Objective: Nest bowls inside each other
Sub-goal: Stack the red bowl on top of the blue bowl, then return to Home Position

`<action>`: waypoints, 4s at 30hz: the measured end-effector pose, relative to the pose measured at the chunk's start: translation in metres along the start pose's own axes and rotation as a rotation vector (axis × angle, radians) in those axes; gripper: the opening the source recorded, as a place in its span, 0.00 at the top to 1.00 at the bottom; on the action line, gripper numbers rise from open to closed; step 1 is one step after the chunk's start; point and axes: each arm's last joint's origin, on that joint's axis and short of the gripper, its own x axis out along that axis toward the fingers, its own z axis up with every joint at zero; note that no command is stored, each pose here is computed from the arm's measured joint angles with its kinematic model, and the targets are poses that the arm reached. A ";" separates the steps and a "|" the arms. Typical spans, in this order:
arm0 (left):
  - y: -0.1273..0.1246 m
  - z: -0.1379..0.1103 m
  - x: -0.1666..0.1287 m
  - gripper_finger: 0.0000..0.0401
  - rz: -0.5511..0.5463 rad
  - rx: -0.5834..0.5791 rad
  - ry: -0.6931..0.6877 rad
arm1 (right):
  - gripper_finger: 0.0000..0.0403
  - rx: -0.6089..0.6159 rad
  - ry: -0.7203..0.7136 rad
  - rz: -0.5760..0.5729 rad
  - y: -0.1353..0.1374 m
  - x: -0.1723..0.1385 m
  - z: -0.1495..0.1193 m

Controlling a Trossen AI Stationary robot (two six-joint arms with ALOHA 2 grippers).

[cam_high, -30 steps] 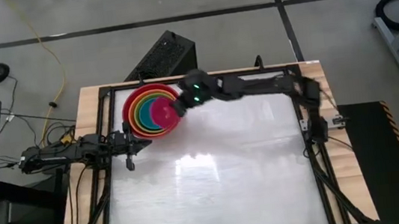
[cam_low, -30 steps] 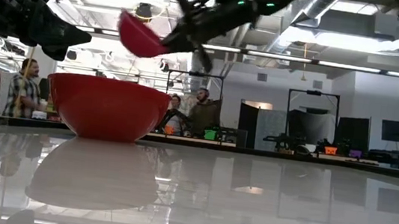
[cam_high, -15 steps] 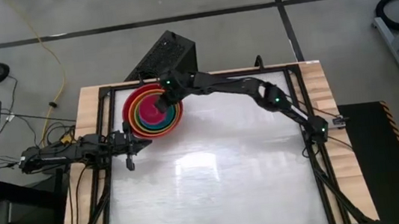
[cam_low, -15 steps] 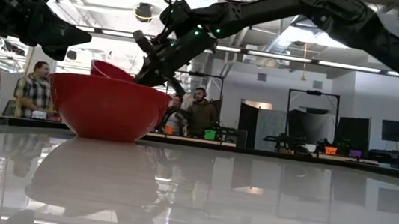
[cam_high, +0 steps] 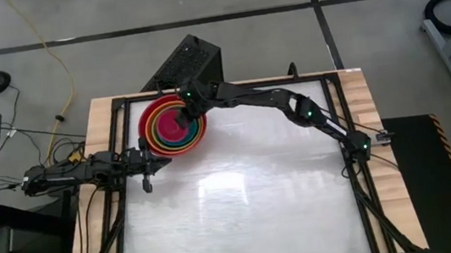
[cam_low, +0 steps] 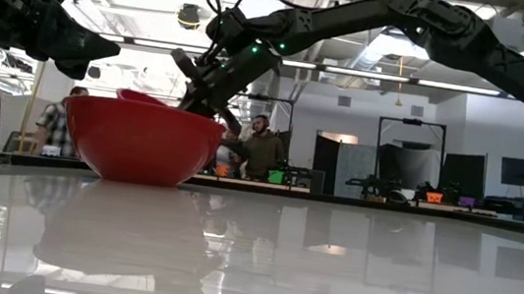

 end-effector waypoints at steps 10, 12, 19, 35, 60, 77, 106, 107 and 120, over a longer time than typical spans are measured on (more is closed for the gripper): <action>0.000 0.000 0.000 1.00 0.000 0.000 0.000 | 0.95 -0.008 0.027 -0.015 -0.002 0.000 -0.003; 0.000 0.000 0.000 1.00 0.000 0.000 0.000 | 0.95 -0.008 0.030 -0.017 -0.002 0.000 -0.003; 0.000 0.000 0.000 1.00 0.000 0.000 0.000 | 0.94 -0.008 0.030 -0.017 -0.002 0.000 -0.003; 0.000 0.000 0.000 1.00 0.000 0.000 0.000 | 0.87 -0.005 0.024 -0.015 -0.001 -0.002 -0.001; 0.000 0.000 0.000 1.00 0.000 0.000 0.000 | 0.44 -0.047 -0.031 -0.034 0.004 -0.037 0.019; 0.000 0.000 0.000 1.00 -0.001 0.000 0.000 | 0.96 -0.277 0.096 0.086 0.074 -0.085 -0.001; 0.000 0.000 0.000 1.00 0.000 0.000 0.000 | 0.98 -0.601 0.336 -0.159 0.169 -0.177 -0.102; 0.000 0.000 0.000 1.00 -0.001 0.000 0.000 | 0.98 -0.595 0.331 -0.155 0.168 -0.178 -0.105; 0.000 0.000 0.000 1.00 -0.001 0.000 0.000 | 0.97 -0.457 -0.001 0.008 0.117 -0.248 -0.156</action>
